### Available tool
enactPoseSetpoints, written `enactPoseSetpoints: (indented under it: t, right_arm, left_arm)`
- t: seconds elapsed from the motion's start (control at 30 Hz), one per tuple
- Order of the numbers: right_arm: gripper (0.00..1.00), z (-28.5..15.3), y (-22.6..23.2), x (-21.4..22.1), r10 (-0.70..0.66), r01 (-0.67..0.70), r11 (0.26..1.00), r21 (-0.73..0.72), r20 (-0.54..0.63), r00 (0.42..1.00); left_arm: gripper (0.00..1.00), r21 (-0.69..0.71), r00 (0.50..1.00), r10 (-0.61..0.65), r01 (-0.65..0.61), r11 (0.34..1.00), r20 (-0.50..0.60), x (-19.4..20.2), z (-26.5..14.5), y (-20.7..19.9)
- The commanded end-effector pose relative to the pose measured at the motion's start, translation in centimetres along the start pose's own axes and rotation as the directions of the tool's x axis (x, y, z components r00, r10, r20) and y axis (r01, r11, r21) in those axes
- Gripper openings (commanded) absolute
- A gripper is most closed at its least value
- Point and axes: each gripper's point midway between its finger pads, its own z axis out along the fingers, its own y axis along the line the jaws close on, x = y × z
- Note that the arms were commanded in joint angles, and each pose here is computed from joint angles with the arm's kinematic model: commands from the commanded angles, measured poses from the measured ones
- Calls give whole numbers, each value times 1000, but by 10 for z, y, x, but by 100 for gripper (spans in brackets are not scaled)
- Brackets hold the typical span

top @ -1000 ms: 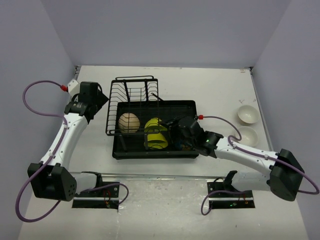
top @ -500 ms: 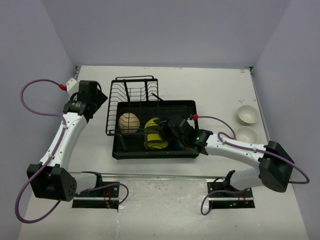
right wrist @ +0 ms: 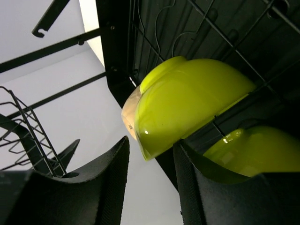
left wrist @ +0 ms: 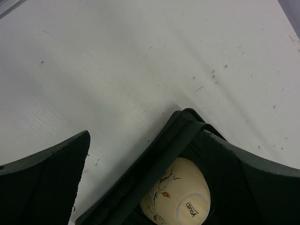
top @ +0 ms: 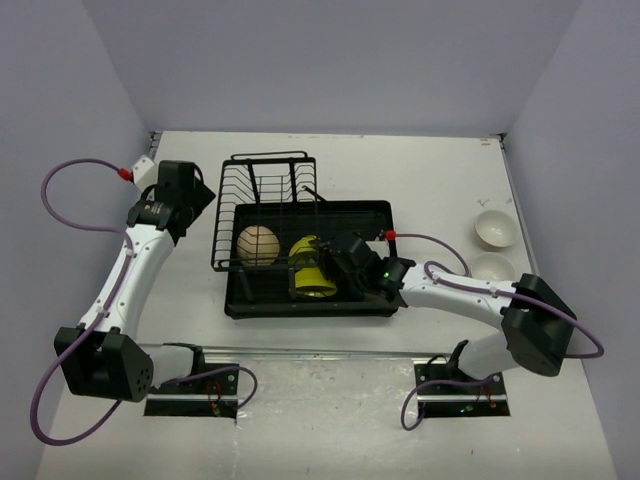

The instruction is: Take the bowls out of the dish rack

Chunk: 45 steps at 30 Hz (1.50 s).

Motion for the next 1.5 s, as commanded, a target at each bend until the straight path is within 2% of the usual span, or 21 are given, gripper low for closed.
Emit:
enactPoseSetpoints:
  t: [0.0, 0.17, 0.27, 0.3, 0.4, 0.67, 0.93, 1.07, 1.17, 1.23, 1.3, 1.47]
  right_arm:
    - [43, 9, 12, -4, 152, -150, 988, -23, 55, 987]
    - [38, 19, 5, -4, 168, -168, 986, -12, 72, 983]
    - [26, 19, 2, -8, 179, -179, 984, -7, 91, 980]
    - [17, 18, 2, -10, 191, -191, 982, -4, 95, 977]
    - [0, 16, -1, -12, 194, -196, 981, 9, 104, 976]
    - [0, 11, 4, -14, 185, -184, 983, -22, 93, 978]
    - [0, -4, 38, -18, 261, -250, 960, -123, 78, 962]
    - [0, -1, 39, -25, 300, -287, 946, -151, 70, 951]
    - [0, 2, 47, -19, 355, -344, 919, -192, 24, 935]
    - [0, 4, 46, -19, 347, -336, 920, -201, 24, 937]
    - [0, 0, 59, -15, 365, -360, 897, -258, -29, 931]
    - [0, 4, 49, -11, 401, -411, 873, -262, -93, 911]
  left_arm:
    - [100, 15, 998, -54, 54, 998, 24, -13, -4, -9]
    - [100, 9, 998, -47, 46, 999, 36, -15, -5, -7]
    - [100, 15, 998, -50, 49, 999, 31, -14, -5, -8]
    - [100, 19, 998, -50, 49, 999, 30, -13, -5, -10]
    - [100, 20, 998, -50, 49, 999, 31, -14, -6, -10]
    - [100, 14, 998, -44, 43, 999, 33, -13, -5, -9]
    - [100, 5, 998, -46, 46, 999, 47, -14, -5, -5]
    - [100, 7, 997, -53, 52, 999, 51, -15, -7, -5]
    - [100, 10, 997, -61, 61, 998, 50, -13, -7, -3]
    - [100, 9, 997, -63, 62, 998, 52, -13, -7, -2]
    - [100, 8, 996, -65, 65, 998, 56, -13, -9, 0]
    - [100, 6, 995, -70, 70, 998, 76, -19, -12, 2]
